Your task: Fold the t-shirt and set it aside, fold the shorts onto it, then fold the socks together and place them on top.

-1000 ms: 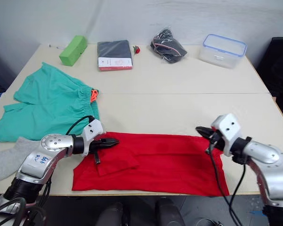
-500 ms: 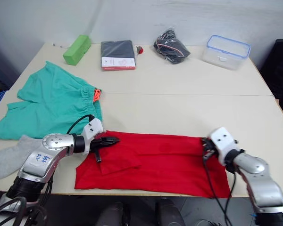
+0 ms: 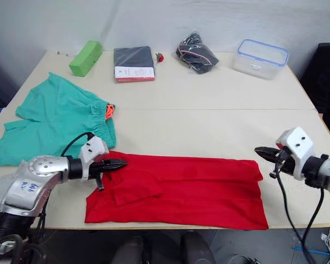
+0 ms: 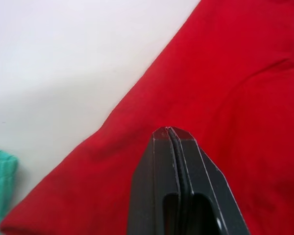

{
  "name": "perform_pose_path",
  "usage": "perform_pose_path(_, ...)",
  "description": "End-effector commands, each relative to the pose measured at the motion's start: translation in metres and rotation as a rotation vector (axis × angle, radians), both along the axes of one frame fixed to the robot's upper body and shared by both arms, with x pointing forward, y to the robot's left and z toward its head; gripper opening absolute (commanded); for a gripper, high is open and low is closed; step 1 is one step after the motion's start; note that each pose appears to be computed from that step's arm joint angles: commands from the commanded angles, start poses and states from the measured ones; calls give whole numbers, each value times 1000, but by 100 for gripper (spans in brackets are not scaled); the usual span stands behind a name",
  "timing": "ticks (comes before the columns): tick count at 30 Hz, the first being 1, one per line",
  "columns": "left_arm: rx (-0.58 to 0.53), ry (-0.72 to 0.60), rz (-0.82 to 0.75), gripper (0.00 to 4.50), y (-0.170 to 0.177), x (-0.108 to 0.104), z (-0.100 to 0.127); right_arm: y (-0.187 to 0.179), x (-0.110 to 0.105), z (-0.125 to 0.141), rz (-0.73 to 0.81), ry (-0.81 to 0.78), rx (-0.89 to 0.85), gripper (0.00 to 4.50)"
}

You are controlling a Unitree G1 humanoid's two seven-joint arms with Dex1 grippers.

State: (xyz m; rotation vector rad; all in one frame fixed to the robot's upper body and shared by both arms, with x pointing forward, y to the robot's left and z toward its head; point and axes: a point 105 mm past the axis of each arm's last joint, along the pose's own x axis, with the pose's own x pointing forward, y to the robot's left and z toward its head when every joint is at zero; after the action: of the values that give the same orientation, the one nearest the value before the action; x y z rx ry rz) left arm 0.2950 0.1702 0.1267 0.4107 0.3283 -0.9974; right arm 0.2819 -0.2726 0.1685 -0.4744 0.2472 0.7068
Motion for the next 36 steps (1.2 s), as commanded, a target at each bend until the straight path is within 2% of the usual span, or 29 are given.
perform_pose_path(1, 3, -58, -26, 3, 2, -5, 23, 14, -5, 7, 144, 15, -41, 1)
perform_pose_path(4, 4, -39, -88, 3, -3, -18, 33, 39, -8, 6, 261, 44, -10, 1)
perform_pose_path(7, -17, -13, -165, 3, -19, -33, 31, 57, -9, 0, 318, 45, 3, 1)
perform_pose_path(10, -27, 15, -184, 3, -30, -37, 22, 74, -7, -10, 344, 51, 13, 1)
perform_pose_path(12, -19, 62, -204, 3, -38, -40, 7, 90, 1, -25, 331, 45, -1, 1)
perform_pose_path(15, 80, 106, -221, 3, -38, -44, -18, 97, 19, -55, 238, 55, -81, 1)
perform_pose_path(18, 189, 143, -241, 3, -26, -53, -35, 93, 25, -75, 183, 85, -146, 1)
perform_pose_path(23, 302, 143, -214, 3, -1, -58, -45, 77, 24, -82, 133, 100, -178, 1)
perform_pose_path(25, 277, 140, -186, 3, 4, -58, -40, 72, 23, -74, 131, 77, -150, 1)
perform_pose_path(29, 86, 125, -152, 3, -1, -58, -7, 70, 15, -27, 212, 19, -25, 1)
perform_pose_path(33, -75, 99, -158, 3, -7, -56, 30, 52, 13, 1, 280, 9, -81, 1)
perform_pose_path(36, -143, 78, -174, 3, -11, -55, 51, 35, 21, 8, 295, 25, -157, 1)
